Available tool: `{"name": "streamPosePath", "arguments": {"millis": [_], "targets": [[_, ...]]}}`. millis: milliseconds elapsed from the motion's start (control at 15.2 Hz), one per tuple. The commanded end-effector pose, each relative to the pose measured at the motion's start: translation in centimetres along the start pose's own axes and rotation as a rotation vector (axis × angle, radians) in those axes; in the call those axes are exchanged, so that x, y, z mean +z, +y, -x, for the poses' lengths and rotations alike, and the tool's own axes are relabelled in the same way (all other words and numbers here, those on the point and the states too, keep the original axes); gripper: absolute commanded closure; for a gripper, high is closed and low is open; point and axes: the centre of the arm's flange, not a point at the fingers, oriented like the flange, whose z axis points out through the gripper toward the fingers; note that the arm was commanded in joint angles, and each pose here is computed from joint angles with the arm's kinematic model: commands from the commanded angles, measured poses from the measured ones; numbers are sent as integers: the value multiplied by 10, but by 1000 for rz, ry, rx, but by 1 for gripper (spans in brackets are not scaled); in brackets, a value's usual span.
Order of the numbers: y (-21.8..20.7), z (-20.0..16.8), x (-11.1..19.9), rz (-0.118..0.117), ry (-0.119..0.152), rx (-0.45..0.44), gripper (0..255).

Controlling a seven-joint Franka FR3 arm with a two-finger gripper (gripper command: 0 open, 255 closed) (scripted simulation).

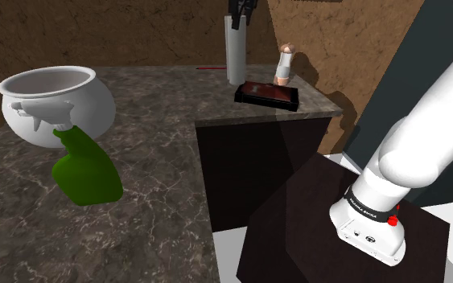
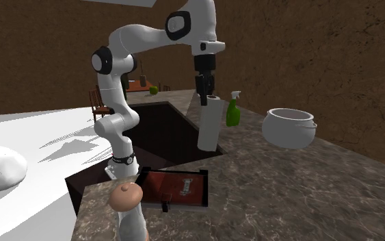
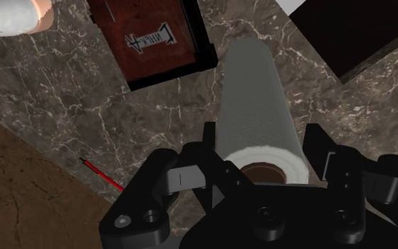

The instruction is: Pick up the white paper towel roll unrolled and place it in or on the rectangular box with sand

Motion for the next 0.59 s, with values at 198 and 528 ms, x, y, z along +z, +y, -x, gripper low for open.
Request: {"name": "streamPosePath", "arguments": {"millis": [198,528], "targets": [[25,7,-26,0,0,0,255],[81,29,-52,0,0,0,255]]}}
